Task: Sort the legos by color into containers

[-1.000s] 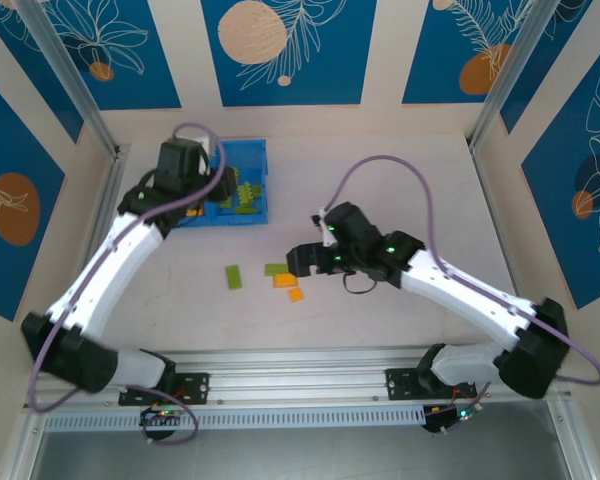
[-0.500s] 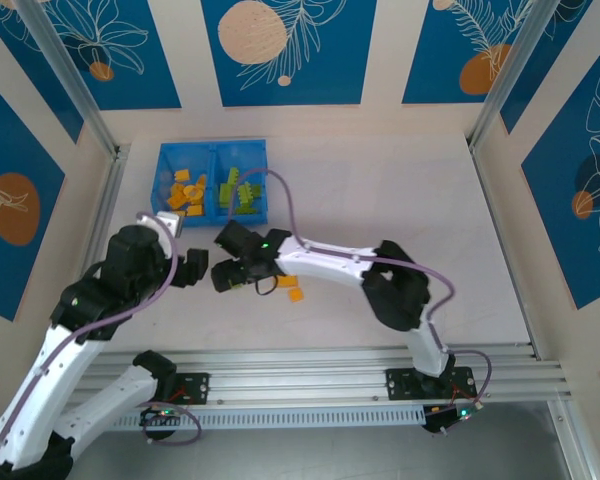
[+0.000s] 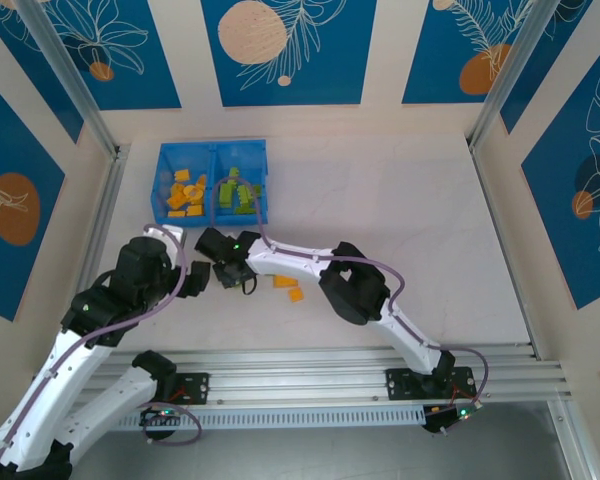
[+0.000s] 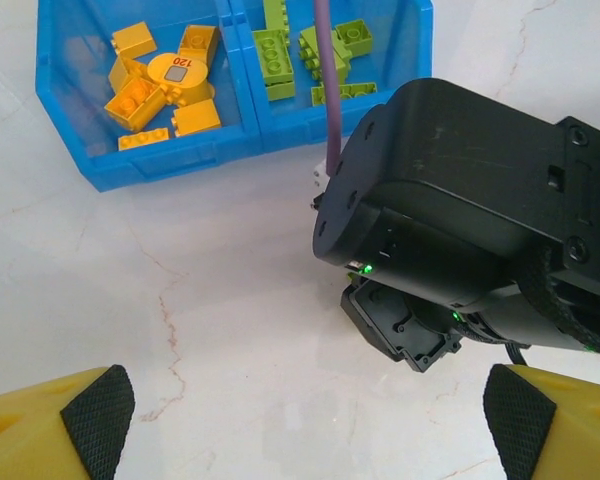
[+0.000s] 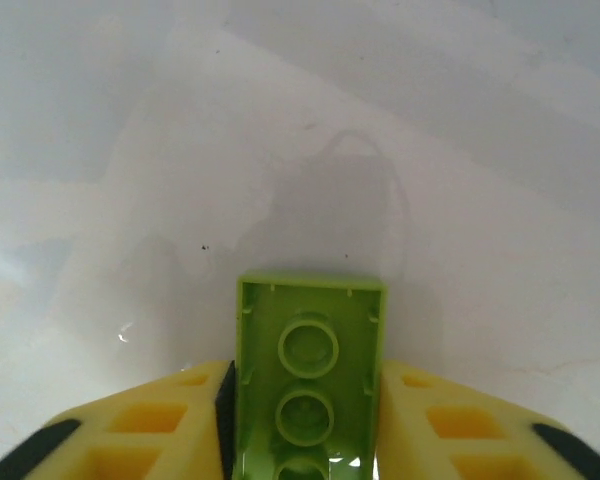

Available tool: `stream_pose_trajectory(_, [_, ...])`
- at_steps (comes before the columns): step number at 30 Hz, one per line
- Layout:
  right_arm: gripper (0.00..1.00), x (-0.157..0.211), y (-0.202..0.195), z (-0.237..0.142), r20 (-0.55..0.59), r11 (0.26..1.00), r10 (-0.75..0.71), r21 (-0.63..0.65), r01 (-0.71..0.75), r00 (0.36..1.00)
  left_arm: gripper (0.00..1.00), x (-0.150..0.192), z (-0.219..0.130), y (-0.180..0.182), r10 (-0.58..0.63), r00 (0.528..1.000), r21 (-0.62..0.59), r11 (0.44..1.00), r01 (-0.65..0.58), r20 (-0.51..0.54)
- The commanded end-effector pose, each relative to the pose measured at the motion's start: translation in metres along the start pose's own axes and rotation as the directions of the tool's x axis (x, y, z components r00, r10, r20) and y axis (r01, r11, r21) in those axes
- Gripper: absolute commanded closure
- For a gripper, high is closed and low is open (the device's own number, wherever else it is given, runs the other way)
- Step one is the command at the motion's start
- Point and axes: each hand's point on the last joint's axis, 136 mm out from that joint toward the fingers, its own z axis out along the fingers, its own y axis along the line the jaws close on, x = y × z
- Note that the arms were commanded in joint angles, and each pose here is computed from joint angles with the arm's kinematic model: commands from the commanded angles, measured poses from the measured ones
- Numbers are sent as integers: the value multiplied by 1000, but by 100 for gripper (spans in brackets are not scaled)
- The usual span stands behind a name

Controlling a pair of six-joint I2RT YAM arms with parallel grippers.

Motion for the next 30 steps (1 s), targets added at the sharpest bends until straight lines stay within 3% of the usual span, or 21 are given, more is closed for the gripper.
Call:
stream_pose_trajectory(1, [70,-2,-10,-29,33,1000,27,-6,-27,999,6,-4,4,0,7,1000,-6,1000,-7,22])
stream_pose_trajectory(6, [72,-32,-16,-101,220,993,75,-106,-53,973,6,-8,2,-4,14,999,16,1000,-15,43])
stream_pose_trajectory(12, [69,-107,-50,-161,498,993,80,-110,-28,864,4,-19,-13,-6,8,989,57,998,-17,150])
stream_pose_trajectory(16, [69,-160,-81,-155,552,996,86,-73,-55,830,0,-17,-16,-8,14,986,72,997,-26,167])
stream_pose_trajectory(21, [69,-213,-105,-115,559,998,55,-24,-50,828,0,-15,-15,-10,13,988,81,996,-25,153])
stream_pose_trajectory(30, [65,-246,-85,-51,550,997,-34,-43,69,834,0,-14,-14,-8,17,989,73,997,-29,149])
